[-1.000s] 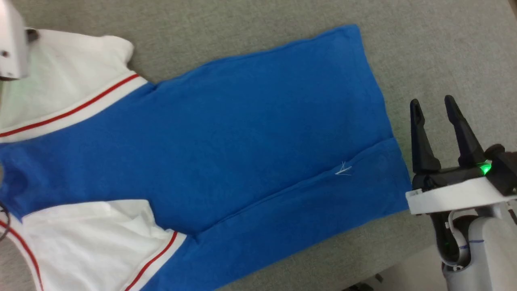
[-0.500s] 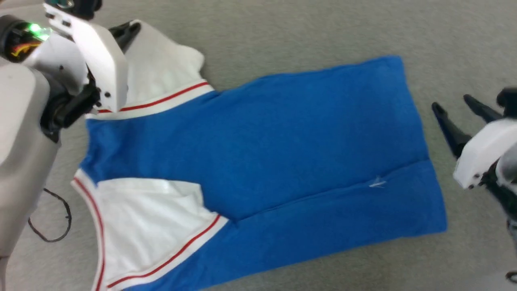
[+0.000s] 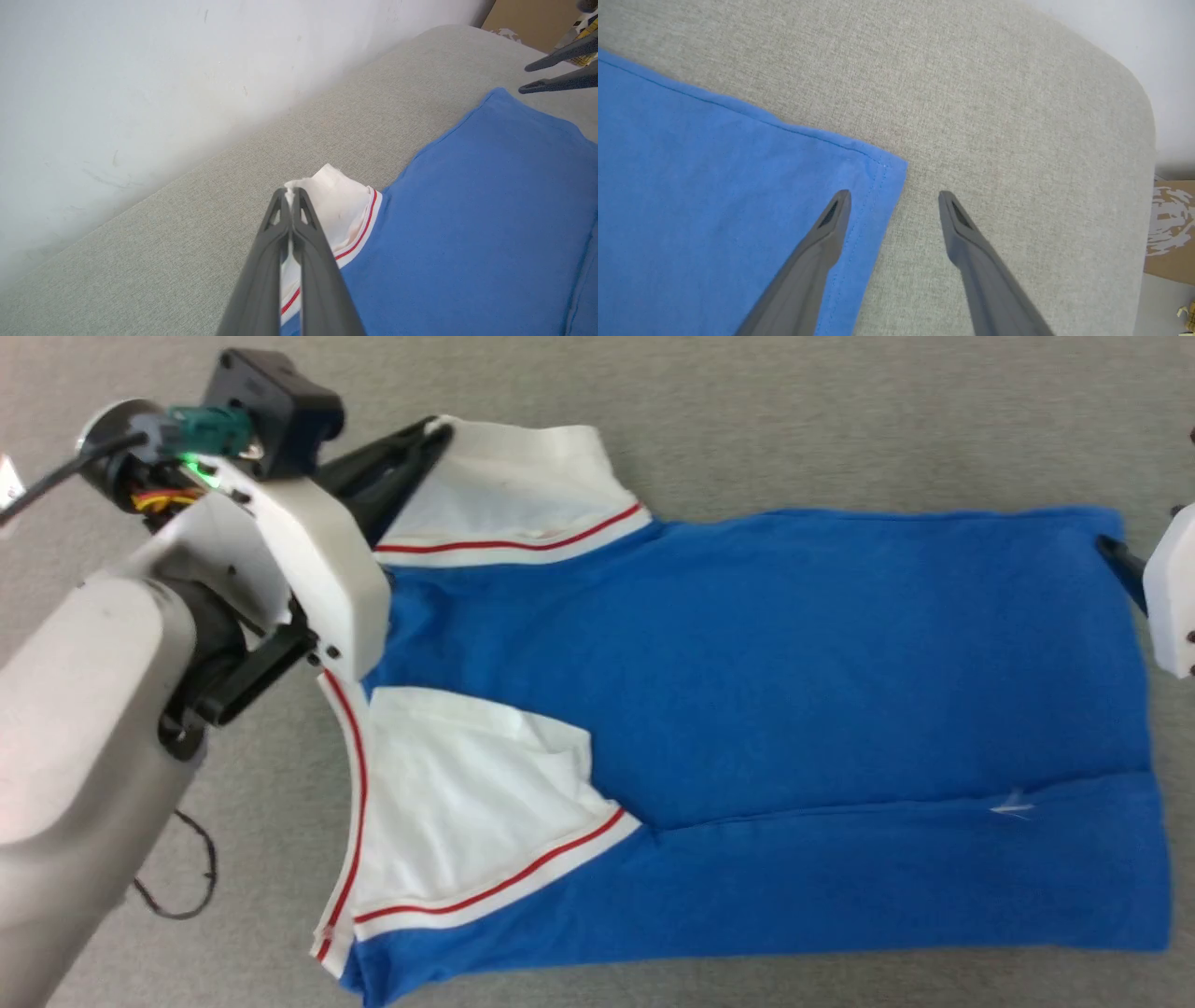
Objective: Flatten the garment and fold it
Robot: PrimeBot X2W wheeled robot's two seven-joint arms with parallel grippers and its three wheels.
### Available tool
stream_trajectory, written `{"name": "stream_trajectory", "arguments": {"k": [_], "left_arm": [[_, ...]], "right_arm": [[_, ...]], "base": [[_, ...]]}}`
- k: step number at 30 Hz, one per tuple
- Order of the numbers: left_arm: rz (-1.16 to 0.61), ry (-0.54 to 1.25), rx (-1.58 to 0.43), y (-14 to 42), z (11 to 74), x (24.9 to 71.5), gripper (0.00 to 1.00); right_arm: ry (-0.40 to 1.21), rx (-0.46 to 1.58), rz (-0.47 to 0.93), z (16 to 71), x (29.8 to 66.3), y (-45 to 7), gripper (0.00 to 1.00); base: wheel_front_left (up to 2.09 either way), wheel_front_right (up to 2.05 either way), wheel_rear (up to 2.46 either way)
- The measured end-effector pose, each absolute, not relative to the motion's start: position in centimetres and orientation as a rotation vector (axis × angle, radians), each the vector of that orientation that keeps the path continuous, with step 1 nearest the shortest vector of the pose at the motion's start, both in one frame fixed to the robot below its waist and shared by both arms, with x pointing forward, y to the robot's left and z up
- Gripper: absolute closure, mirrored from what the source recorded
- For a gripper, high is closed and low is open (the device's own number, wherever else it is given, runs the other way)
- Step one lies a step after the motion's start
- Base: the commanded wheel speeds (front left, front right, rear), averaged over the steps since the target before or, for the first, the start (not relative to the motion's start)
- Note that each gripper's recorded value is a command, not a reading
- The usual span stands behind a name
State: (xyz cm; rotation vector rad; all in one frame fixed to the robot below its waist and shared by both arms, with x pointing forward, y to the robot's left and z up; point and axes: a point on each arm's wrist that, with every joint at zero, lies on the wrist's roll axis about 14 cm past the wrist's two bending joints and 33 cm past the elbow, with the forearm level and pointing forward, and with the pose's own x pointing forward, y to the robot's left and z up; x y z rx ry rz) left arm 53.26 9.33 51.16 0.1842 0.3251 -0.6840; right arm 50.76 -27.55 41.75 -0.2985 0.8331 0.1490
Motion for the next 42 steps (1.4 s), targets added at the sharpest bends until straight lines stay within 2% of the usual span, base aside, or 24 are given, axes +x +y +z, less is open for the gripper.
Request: {"name": "stream_trajectory", "arguments": {"k": [13,14,15,23,30,35,42], "left_arm": [[-0.645,0.358,0.154,11.0,49.3,51.4,1.00],[-0.642,0.365,0.150,11.1,49.0,51.3,1.00],[-0.639,0.370,0.147,11.2,48.7,51.2,1.00],[-0.565,0.345,0.096,12.6,49.1,50.1,1.00],[-0.477,0.309,-0.052,14.3,51.1,47.3,1.00],[-0.435,0.330,-0.084,15.6,51.4,43.9,1.00],[-0.423,0.441,-0.147,15.8,49.1,38.5,1.00]], "right_arm": [[1.015,-0.374,0.248,36.2,52.4,-25.6,0.00],[1.021,-0.362,0.252,36.1,52.4,-25.5,0.56],[1.021,-0.356,0.259,36.0,52.5,-25.5,1.00],[0.881,-0.301,0.267,37.7,52.9,-25.0,1.00],[0.662,-0.238,0.249,42.8,52.2,-25.1,1.00],[0.594,-0.216,0.238,44.8,49.3,-25.8,1.00],[0.620,-0.176,0.230,44.2,43.6,-26.4,1.00]], "base": [[0.00,0.00,0.00],[0.00,0.00,0.00],[0.00,0.00,0.00],[0.00,0.00,0.00],[0.00,0.00,0.00],[0.00,0.00,0.00],[0.00,0.00,0.00]]}}
